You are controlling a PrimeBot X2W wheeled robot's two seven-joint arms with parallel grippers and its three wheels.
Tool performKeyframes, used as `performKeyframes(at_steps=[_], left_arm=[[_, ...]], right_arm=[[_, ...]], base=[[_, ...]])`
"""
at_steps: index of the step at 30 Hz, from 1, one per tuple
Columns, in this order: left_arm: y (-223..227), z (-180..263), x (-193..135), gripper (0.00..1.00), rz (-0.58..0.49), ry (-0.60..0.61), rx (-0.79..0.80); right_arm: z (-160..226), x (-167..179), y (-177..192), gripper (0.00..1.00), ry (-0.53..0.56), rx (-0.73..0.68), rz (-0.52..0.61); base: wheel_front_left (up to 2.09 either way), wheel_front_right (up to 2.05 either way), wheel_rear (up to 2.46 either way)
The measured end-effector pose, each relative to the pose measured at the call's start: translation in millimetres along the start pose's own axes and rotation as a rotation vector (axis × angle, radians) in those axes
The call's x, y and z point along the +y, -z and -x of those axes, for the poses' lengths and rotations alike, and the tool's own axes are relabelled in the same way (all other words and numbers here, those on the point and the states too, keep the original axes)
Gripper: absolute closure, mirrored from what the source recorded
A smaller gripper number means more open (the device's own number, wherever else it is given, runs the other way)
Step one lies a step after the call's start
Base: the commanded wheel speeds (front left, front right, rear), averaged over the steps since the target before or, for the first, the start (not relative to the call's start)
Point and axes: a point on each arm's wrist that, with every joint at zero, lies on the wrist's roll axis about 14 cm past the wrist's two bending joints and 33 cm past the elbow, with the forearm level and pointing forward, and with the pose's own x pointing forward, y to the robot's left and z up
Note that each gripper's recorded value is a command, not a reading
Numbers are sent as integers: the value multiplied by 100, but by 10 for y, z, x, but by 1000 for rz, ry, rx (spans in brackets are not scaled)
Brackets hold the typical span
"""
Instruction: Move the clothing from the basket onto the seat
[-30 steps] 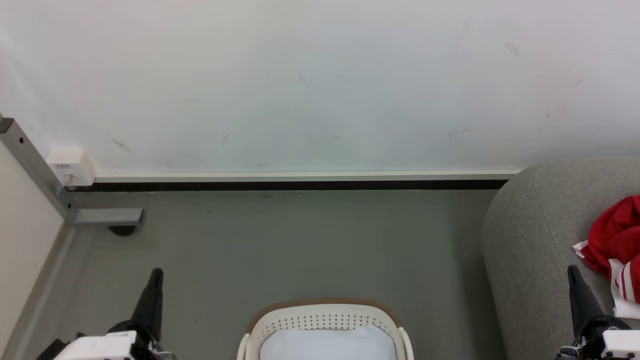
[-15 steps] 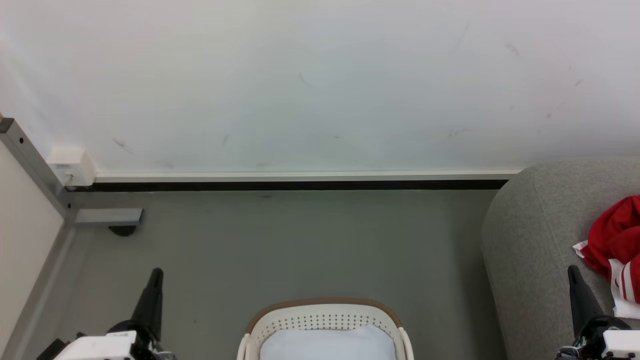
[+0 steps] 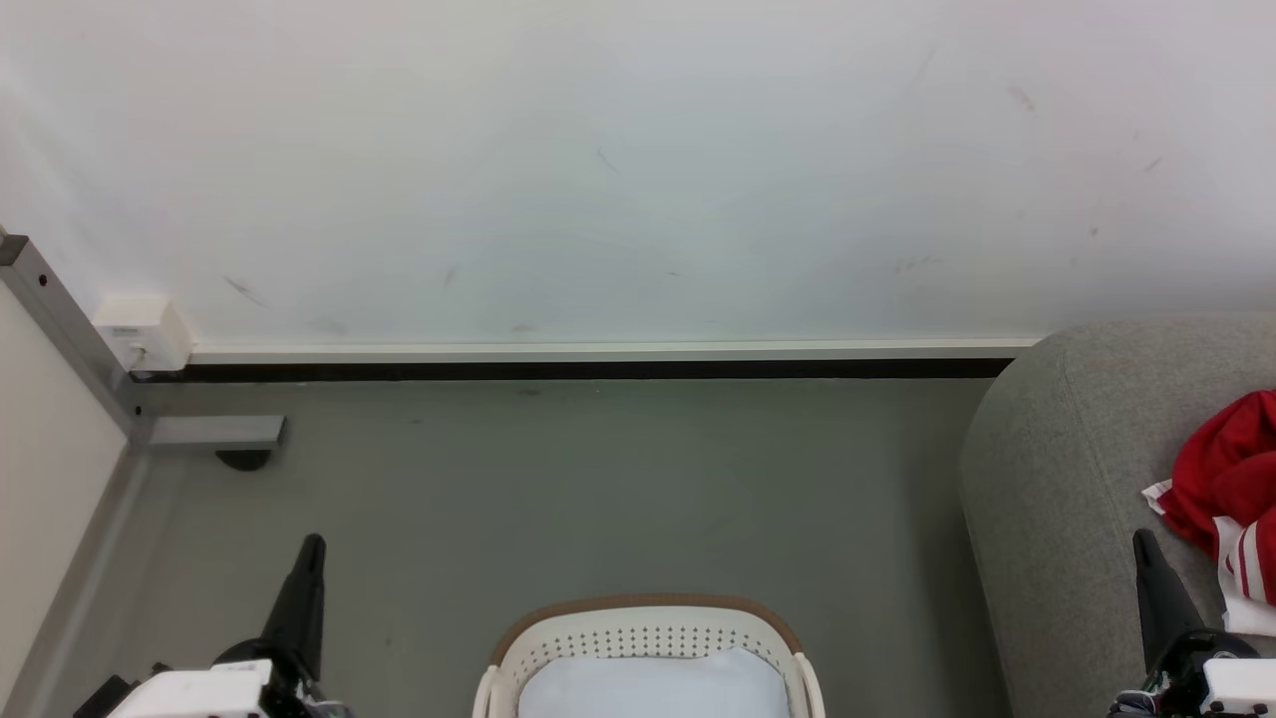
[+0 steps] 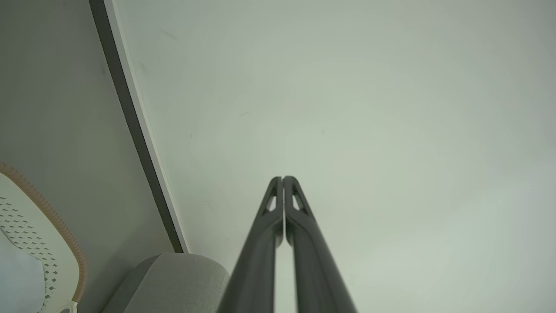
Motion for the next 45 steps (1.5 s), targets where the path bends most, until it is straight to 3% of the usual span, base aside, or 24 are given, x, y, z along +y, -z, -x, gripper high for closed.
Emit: performKeyframes(at_steps=[45], left_arm=[[0, 0, -1, 100, 0, 0, 0]], right_arm=[[1, 0, -4, 100, 0, 1, 1]], base=[[0, 0, 0]])
